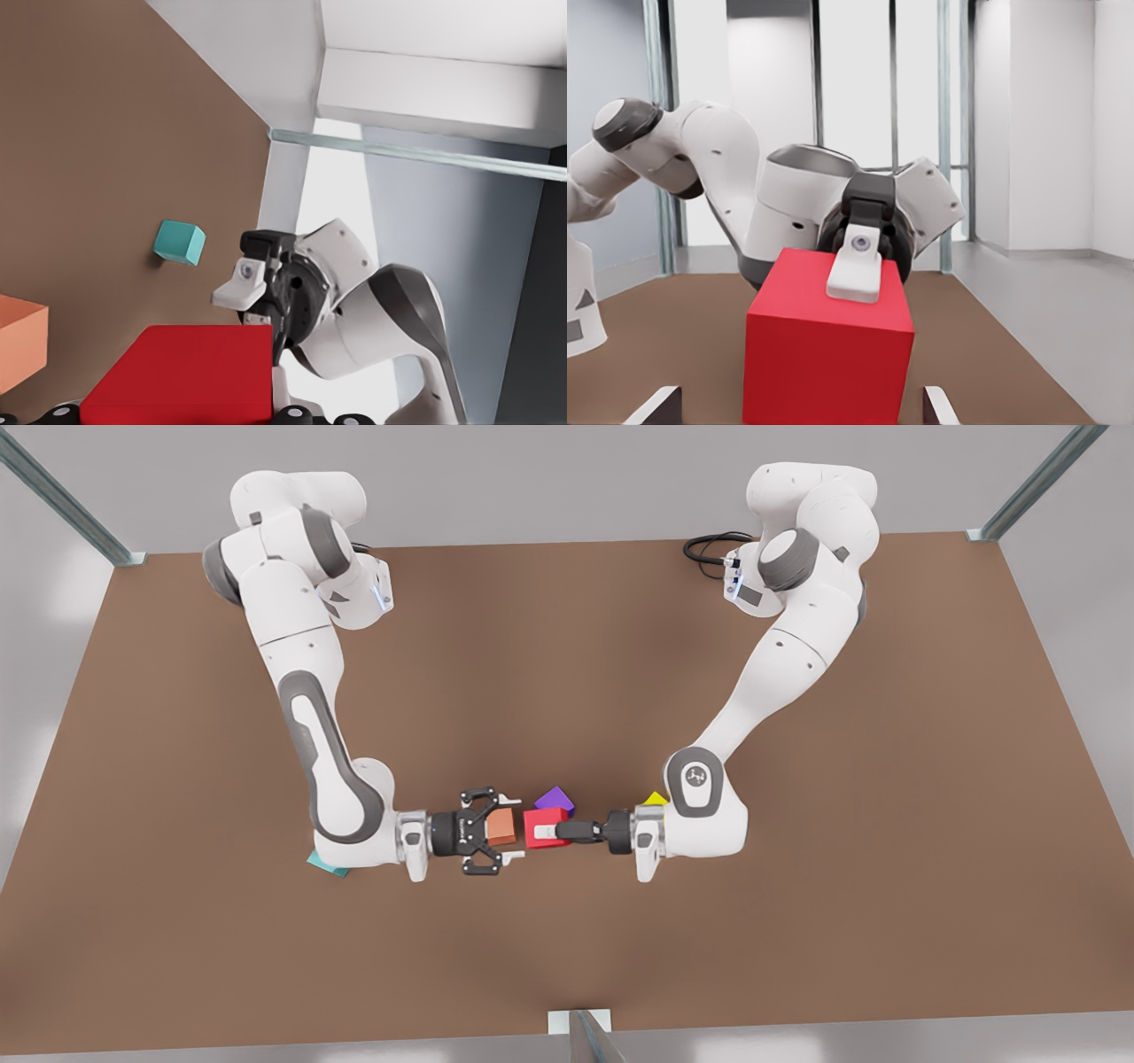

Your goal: Pick up red wooden cube and pass to hand red wooden cube and place in blue wooden cube

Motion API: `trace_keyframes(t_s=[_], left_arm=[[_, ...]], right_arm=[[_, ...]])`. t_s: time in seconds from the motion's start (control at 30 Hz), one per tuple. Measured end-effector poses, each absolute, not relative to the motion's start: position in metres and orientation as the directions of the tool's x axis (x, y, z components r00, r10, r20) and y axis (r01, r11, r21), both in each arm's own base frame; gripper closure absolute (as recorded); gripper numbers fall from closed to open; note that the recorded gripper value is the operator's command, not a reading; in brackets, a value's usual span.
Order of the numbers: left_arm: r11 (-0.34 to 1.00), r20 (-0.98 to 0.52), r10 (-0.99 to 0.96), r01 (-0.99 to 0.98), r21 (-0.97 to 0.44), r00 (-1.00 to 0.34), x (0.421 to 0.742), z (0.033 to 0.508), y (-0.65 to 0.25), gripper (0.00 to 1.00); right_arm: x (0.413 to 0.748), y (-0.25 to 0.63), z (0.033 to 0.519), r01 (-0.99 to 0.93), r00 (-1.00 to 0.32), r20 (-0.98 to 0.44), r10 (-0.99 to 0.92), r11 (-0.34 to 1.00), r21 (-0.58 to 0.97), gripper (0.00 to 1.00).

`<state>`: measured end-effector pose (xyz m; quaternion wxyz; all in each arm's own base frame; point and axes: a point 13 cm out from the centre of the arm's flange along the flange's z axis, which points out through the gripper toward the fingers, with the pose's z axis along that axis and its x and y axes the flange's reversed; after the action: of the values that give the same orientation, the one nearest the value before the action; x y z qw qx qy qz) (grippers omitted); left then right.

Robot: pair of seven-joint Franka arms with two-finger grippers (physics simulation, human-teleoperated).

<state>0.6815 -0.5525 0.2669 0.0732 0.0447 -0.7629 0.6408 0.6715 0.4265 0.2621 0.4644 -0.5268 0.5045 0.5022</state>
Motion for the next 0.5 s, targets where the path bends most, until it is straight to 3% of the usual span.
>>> trace_keyframes(t_s=[0.5], left_arm=[[0.169, 0.140, 0.022, -0.135, -0.976, -0.990, 0.680, 0.263, -0.568, 0.46]], right_arm=[[0.667, 0.449, 0.257, -0.996, 0.078, -0.996, -0.034, -0.055, -0.076, 0.00]])
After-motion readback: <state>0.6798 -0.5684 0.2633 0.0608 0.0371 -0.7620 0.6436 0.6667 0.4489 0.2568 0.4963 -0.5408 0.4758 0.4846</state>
